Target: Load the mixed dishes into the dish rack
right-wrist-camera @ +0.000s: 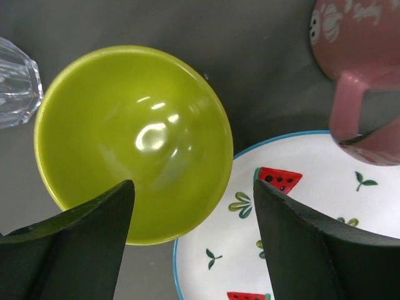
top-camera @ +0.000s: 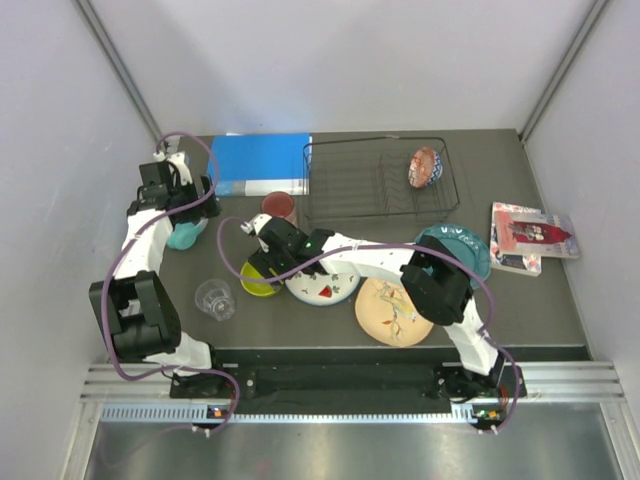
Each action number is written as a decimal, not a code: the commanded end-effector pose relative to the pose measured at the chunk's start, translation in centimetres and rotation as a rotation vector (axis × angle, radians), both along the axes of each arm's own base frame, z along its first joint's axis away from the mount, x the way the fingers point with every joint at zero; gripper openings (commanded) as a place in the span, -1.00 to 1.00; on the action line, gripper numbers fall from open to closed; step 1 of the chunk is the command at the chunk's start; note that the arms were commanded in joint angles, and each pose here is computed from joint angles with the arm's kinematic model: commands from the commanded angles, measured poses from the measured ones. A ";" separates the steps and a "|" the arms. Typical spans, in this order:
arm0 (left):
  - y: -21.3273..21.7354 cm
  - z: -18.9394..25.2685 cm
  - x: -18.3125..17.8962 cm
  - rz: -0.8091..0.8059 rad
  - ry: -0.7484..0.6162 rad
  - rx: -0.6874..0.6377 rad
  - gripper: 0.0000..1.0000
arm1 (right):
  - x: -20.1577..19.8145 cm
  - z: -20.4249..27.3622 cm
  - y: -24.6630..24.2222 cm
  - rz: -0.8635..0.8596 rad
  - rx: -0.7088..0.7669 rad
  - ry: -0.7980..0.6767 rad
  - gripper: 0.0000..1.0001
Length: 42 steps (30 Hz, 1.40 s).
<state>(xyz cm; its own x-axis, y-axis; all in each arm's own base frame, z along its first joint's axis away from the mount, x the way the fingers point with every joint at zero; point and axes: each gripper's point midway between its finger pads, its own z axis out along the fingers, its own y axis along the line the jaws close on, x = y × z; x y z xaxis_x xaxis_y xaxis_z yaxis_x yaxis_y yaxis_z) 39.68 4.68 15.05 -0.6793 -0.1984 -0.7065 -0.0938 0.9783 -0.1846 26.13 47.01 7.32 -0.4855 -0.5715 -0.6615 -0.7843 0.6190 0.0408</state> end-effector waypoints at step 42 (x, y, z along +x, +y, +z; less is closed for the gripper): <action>1.1 -1.2 0.5 0.014 0.001 0.043 0.98 | 4.0 21.7 -13.9 -0.309 -0.072 -0.531 -1.00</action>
<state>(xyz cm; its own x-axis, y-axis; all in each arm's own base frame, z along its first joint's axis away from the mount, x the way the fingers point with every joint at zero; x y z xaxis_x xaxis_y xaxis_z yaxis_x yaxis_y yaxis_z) 39.36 5.15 13.61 -0.7014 -0.1851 -0.6883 -0.1054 0.9820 -0.1567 28.44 39.37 25.38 -0.2822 -0.4878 -0.8260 -0.6546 0.7274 -0.2060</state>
